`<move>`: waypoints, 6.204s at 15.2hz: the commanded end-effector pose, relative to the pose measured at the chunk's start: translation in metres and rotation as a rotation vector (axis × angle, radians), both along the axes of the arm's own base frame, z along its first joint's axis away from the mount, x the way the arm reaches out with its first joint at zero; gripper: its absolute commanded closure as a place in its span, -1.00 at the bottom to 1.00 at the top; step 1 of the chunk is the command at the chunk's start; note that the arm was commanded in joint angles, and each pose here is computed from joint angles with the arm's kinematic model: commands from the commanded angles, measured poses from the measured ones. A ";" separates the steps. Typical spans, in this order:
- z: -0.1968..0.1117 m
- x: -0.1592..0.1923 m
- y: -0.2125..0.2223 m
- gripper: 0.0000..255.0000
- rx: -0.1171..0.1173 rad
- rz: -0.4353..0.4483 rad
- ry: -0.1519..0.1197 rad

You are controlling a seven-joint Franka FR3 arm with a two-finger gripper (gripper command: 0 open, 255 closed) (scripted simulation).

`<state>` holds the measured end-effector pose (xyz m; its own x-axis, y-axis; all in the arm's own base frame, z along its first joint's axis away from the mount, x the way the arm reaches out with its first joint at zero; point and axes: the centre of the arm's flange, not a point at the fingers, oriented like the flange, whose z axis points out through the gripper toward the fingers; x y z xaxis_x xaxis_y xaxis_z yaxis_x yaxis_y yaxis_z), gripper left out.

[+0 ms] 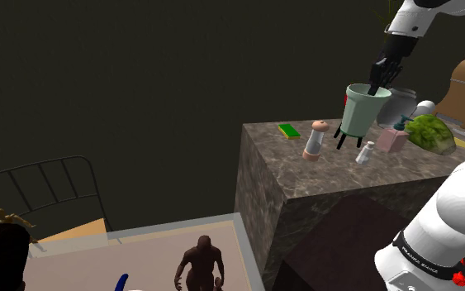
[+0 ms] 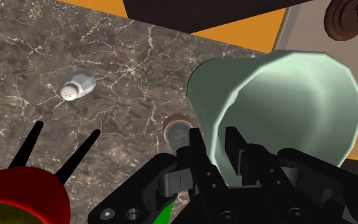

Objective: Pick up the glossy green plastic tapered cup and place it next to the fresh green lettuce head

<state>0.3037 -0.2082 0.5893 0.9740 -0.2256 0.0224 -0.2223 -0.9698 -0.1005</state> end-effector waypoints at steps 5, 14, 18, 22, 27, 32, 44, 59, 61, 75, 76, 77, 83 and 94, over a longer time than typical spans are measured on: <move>0.012 -0.017 -0.036 1.00 0.000 0.000 -0.001; 0.012 -0.069 -0.143 1.00 0.000 0.000 -0.001; 0.012 -0.091 -0.190 1.00 0.000 0.000 -0.001; 0.012 -0.114 -0.238 1.00 0.000 0.000 -0.001; 0.012 -0.143 -0.297 1.00 0.000 0.000 -0.001; 0.012 -0.172 -0.357 1.00 0.000 0.000 -0.001; -0.040 -0.186 -0.386 1.00 0.000 0.000 -0.001; -0.119 -0.186 -0.386 1.00 0.000 0.000 -0.001; -0.130 -0.186 -0.386 1.00 0.000 0.000 -0.001; -0.204 -0.186 -0.386 1.00 0.000 0.000 -0.001; -0.209 -0.186 -0.386 1.00 0.000 0.000 -0.001; -0.215 -0.186 -0.386 1.00 0.000 0.000 -0.001; -0.215 -0.186 -0.386 1.00 0.000 0.000 -0.001; -0.175 -0.187 -0.389 -1.00 0.000 0.000 -0.001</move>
<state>0.1160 -0.5972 0.4012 0.9740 -0.2254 0.0236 -0.2220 -0.9699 -0.0998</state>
